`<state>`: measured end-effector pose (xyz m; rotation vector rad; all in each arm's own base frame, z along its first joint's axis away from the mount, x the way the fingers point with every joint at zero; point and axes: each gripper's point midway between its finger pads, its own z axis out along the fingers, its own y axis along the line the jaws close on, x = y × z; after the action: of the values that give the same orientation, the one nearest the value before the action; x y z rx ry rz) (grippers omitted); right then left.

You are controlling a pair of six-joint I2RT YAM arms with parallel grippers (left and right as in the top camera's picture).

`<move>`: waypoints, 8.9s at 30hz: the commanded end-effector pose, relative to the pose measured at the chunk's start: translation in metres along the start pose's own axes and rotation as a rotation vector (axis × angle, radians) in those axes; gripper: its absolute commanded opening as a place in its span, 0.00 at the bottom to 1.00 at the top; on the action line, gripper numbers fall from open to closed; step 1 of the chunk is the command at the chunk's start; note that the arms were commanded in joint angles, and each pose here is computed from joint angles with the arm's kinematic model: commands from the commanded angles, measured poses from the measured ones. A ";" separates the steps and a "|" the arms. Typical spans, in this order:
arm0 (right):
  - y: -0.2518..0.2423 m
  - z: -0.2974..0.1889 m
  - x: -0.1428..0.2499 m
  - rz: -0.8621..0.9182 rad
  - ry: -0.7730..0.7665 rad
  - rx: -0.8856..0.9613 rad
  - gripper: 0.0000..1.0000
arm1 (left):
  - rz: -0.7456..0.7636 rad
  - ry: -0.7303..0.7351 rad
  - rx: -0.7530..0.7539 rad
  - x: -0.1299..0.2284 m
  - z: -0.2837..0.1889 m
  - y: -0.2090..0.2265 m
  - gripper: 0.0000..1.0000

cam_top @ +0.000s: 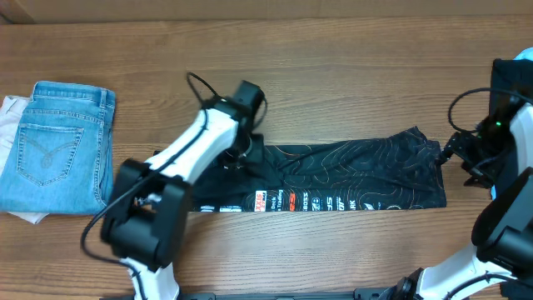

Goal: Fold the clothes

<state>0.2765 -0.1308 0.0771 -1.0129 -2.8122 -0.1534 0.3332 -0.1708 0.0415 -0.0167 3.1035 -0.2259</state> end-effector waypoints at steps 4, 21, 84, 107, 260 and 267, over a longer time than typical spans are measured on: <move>0.010 0.018 -0.006 -0.094 -0.040 -0.114 0.83 | -0.006 -0.176 0.070 -0.027 -0.068 0.004 0.25; 0.040 0.053 -0.030 -0.274 -0.188 -0.253 0.88 | -0.009 -0.150 0.053 -0.021 -0.068 0.013 0.26; 0.163 -0.018 0.062 -0.596 -0.176 -0.218 0.04 | -0.224 -0.087 0.067 -0.023 -0.077 0.089 0.24; 0.293 0.049 0.208 -0.983 -0.111 -0.200 0.07 | -0.219 -0.069 0.062 -0.019 -0.077 0.090 0.24; 0.261 0.073 0.168 -1.134 -0.186 -0.030 0.40 | -0.212 -0.010 -0.071 0.000 -0.076 0.112 0.37; 0.239 0.050 0.117 -0.840 -0.330 0.067 0.39 | -0.232 0.039 -0.147 0.014 -0.078 0.130 0.55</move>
<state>0.3113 0.1525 0.0310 0.4371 -3.1804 -0.0628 0.3156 -0.0433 0.0978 -0.3855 3.1503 -0.0701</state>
